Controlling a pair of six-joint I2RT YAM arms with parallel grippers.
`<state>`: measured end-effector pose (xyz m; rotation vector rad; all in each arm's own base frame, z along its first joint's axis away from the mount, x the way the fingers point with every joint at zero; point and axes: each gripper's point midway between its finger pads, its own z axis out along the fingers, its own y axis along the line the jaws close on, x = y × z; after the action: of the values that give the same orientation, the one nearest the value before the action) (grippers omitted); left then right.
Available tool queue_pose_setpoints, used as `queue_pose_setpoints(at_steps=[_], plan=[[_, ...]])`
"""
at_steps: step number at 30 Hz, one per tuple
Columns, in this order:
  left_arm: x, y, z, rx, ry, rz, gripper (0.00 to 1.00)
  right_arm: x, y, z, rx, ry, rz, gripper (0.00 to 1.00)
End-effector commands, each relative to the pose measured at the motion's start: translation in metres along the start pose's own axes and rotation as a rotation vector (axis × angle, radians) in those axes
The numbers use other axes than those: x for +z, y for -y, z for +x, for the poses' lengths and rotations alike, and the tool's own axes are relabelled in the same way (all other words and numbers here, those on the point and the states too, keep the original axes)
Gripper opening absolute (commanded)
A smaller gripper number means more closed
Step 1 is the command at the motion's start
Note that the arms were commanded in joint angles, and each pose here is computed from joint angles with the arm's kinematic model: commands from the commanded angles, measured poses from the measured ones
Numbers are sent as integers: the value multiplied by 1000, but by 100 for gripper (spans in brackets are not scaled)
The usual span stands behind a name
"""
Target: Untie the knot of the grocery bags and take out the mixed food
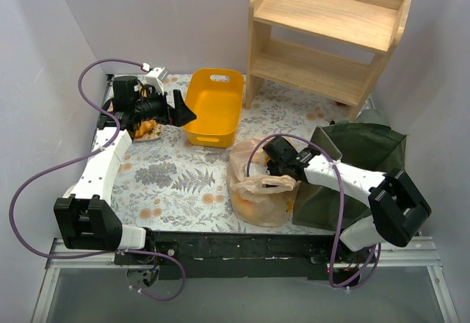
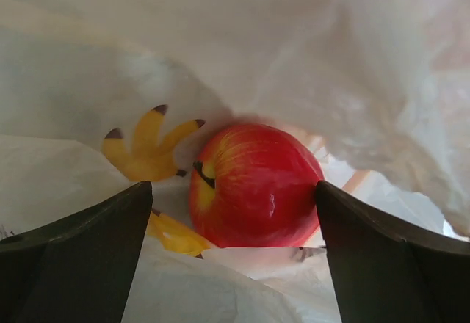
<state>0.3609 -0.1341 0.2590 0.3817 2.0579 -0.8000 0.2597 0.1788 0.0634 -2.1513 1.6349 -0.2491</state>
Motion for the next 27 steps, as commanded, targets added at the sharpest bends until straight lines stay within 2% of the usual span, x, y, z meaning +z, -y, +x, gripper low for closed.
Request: queue_pose_setpoints(at_steps=[1,2,5,6,8,9,12,15,18,19,20,24,27], plan=[[-7,8,-12,25,35,19,98,16,-3,15,9,-70,34,97],[-7,9,-12,23,36,21,98,19,0,17,4,-80,48,95],[-8,10,-12,19,36,27,98,22,5,15,-20,-77,58,78],[-8,11,-12,21,38,26,98,19,8,11,-18,-61,67,66],[-10,11,-11,22,39,23,98,10,24,1,-3,-21,98,51],[-10,10,-9,21,35,20,98,2,28,-3,7,-3,108,40],[-12,11,-6,17,33,21,98,-25,49,-25,73,89,141,24],[-10,12,-3,13,24,28,98,-54,55,-48,130,190,133,15],[-9,11,-5,13,24,31,98,-81,45,-71,166,287,74,11],[-9,12,-5,13,24,34,98,-96,50,-84,174,345,70,11],[-8,11,-7,14,25,34,98,-105,35,-91,196,386,-10,11],[-7,14,-7,8,19,59,98,-141,16,-109,218,522,-110,10],[-7,18,-5,-4,15,78,98,-160,7,-119,234,609,-141,9]])
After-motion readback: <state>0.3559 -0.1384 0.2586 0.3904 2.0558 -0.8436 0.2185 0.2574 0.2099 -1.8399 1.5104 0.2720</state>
